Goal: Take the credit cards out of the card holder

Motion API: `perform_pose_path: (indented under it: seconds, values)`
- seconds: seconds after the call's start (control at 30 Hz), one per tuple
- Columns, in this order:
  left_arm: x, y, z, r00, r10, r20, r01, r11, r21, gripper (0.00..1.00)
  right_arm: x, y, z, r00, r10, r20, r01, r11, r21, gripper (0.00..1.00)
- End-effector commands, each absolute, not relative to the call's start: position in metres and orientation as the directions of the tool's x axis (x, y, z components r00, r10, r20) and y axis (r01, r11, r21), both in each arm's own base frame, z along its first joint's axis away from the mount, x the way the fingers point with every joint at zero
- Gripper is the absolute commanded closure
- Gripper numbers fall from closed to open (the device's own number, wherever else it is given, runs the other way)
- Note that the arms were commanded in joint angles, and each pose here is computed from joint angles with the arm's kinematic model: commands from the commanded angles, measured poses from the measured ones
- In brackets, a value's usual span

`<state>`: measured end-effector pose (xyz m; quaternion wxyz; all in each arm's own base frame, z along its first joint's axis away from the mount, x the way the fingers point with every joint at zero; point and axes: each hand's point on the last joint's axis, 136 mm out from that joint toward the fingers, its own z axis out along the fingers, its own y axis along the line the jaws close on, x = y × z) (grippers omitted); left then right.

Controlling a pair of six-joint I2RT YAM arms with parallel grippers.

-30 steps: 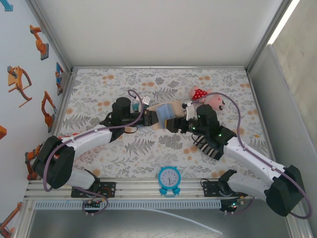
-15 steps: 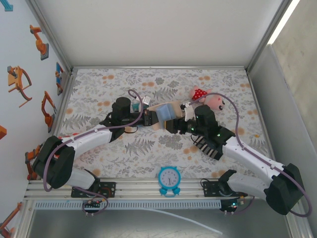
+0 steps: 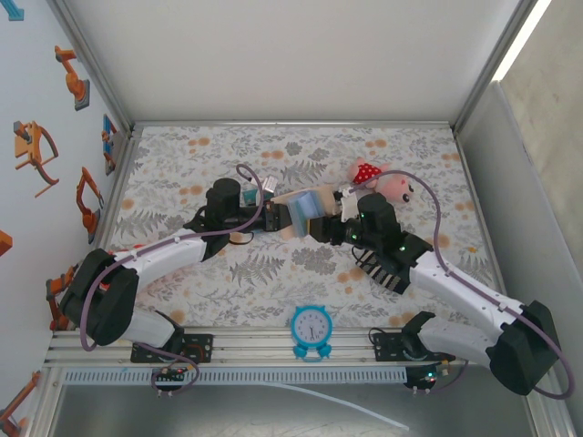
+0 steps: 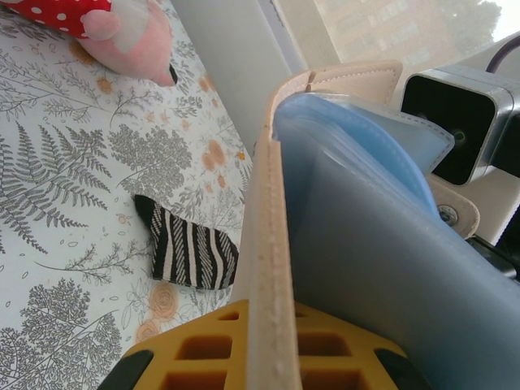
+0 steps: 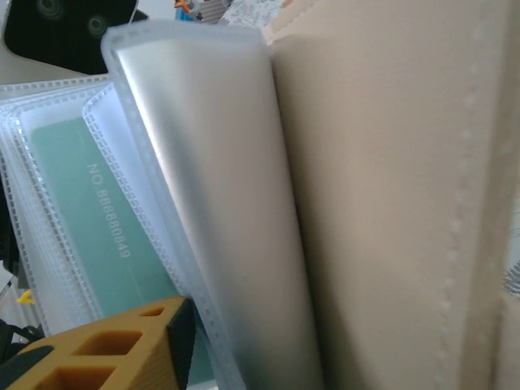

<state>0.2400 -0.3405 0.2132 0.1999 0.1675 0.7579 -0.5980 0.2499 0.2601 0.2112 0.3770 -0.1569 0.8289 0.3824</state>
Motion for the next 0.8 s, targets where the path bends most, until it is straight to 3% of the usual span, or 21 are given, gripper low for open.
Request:
perform_pose_path:
  seconds: [0.0,0.43,0.77]
  values:
    - [0.235,-0.349,0.237,-0.835,0.025,-0.549,0.546,0.149,-0.824,1.0,0.256,0.252,0.229,-0.622,0.061,-0.781,-0.539,0.69,0.483,0.54]
    - [0.233,-0.348,0.237,-0.836,0.03,-0.548,0.546,0.144,-0.825,1.0,0.257,0.238,0.238,-0.585,0.1,-0.805,-0.511,0.725,0.462,0.53]
    - [0.232,-0.349,0.234,-0.839,0.037,-0.543,0.542,0.147,-0.827,1.0,0.259,0.244,0.242,-0.598,0.081,-0.798,-0.537,0.698,0.474,0.42]
